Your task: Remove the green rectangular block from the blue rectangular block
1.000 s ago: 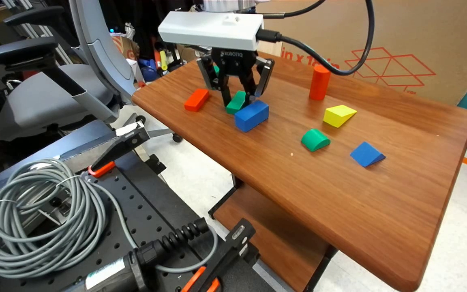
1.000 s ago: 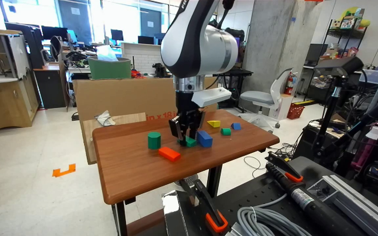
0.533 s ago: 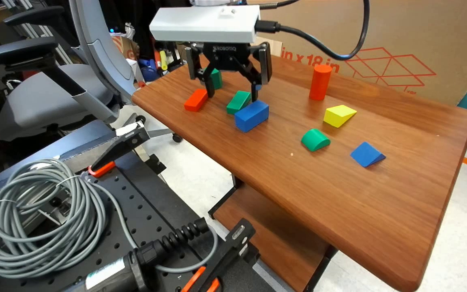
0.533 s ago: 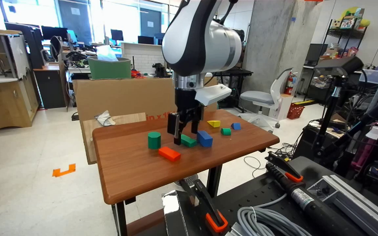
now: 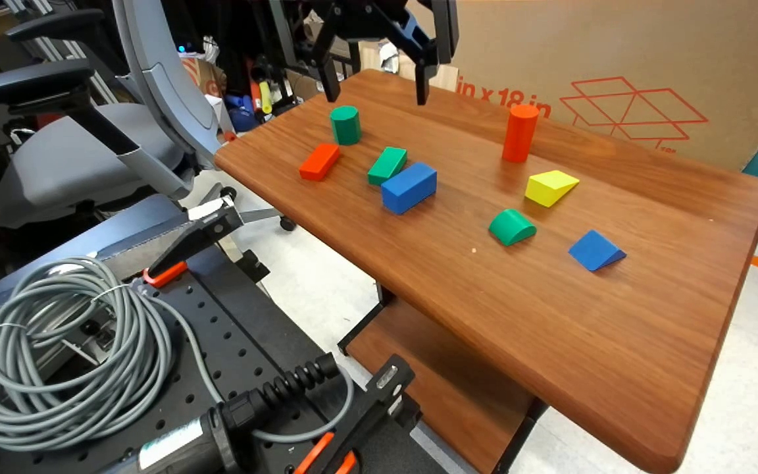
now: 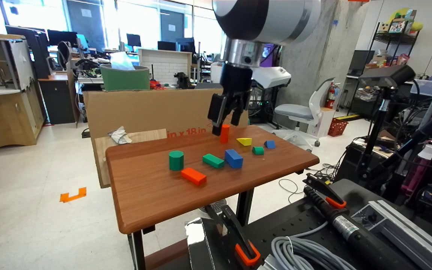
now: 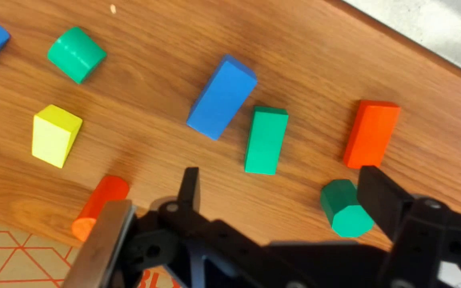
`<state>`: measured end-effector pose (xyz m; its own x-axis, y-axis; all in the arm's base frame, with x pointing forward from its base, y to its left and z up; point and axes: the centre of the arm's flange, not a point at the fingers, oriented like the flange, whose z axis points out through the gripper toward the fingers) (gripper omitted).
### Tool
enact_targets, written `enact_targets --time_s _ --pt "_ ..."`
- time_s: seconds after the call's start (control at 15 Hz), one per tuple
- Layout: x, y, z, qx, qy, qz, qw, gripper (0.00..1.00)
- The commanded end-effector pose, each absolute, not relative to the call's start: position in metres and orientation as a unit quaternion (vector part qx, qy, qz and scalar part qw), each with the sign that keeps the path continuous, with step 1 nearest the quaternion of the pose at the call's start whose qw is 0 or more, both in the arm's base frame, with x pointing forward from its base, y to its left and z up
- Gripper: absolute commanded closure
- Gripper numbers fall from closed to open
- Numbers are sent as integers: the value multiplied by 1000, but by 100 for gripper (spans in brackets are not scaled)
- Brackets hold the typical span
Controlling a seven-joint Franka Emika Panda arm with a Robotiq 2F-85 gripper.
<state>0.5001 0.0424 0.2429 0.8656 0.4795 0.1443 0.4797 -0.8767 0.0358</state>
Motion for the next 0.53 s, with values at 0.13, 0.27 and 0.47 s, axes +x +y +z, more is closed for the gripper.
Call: enact_targets --time_s 0.13,0.27,0.47 --pt "460 -15 297 -972 -221 -38 67 0" --pt "462 -28 313 -976 -200 -6 81 0" --pt "465 -43 333 -985 -155 1 76 0"
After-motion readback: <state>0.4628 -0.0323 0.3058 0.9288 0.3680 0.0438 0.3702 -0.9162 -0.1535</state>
